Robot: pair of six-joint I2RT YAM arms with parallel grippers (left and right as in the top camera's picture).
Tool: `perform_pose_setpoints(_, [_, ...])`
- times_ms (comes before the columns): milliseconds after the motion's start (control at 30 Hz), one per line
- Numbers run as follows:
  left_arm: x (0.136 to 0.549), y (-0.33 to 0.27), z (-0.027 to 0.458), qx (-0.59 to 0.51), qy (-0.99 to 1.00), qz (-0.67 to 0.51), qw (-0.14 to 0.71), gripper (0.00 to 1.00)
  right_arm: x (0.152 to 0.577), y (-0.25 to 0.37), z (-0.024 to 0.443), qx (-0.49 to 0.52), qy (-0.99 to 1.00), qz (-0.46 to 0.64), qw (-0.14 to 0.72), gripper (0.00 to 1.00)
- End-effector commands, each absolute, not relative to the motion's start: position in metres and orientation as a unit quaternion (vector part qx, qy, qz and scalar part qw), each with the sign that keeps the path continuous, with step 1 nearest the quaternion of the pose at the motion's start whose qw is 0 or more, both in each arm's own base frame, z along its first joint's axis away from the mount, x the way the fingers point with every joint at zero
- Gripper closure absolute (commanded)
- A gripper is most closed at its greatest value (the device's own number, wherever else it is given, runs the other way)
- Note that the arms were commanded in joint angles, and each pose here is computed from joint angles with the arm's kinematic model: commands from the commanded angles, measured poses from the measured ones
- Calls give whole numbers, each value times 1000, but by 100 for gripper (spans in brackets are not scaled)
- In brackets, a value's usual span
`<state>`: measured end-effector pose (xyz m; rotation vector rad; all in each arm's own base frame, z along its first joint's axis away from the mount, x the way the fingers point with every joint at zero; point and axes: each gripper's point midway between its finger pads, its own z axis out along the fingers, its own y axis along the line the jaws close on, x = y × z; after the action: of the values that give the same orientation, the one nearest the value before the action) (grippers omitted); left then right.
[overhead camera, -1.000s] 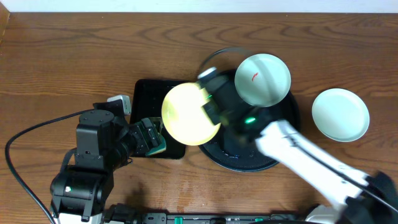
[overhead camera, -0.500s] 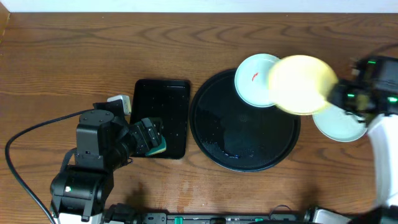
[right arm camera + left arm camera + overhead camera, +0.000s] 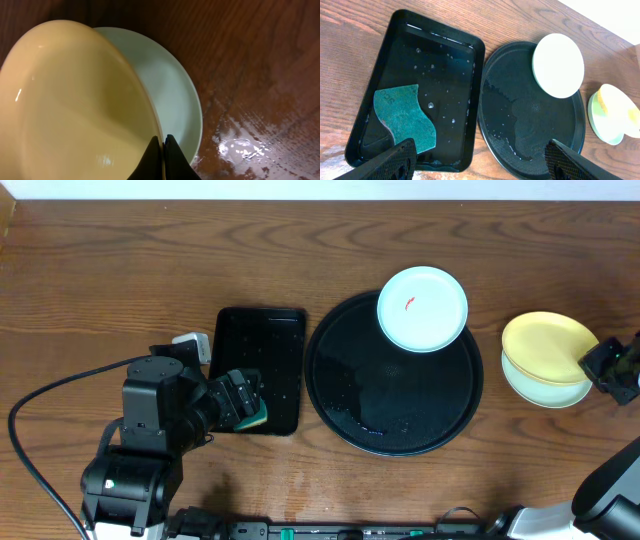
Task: Clean dirty plates on tray and stack at the side
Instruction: 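Move the right gripper to the remaining pale green plate rim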
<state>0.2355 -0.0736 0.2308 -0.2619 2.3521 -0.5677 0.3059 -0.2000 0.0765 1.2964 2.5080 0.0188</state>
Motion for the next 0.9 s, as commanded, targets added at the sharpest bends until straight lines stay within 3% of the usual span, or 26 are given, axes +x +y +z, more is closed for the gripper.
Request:
perform_pose_setpoints(0, [237, -73, 239, -99, 903, -221, 354, 17, 303, -208, 82, 459, 873, -13, 165, 74])
perform_pose_setpoints(67, [237, -73, 239, -99, 903, -221, 354, 17, 312, -201, 93, 442, 878, 11, 184, 64])
perform_pose_setpoints(167, [237, -73, 239, -99, 903, -221, 354, 17, 345, -169, 127, 354, 895, 97, 252, 58])
perform_pose_setpoints(300, [237, -73, 239, -99, 903, -221, 354, 17, 373, -104, 181, 225, 899, 186, 328, 55])
perform_pose_setpoints(400, [237, -73, 239, -99, 903, -221, 354, 17, 375, -49, 198, 145, 909, 206, 331, 57])
perform_pose_setpoints(567, [237, -73, 239, -99, 903, -221, 354, 17, 376, 15, 173, 59, 943, 161, 287, 57])
perform_pose_setpoints(767, [237, -73, 239, -99, 903, -221, 354, 17, 402, 24, 117, 32, 964, 4, 265, 47])
perform_pose_setpoints(867, [237, -73, 239, -99, 903, -221, 354, 17, 417, 25, 94, 31, 964, -8, 263, 51])
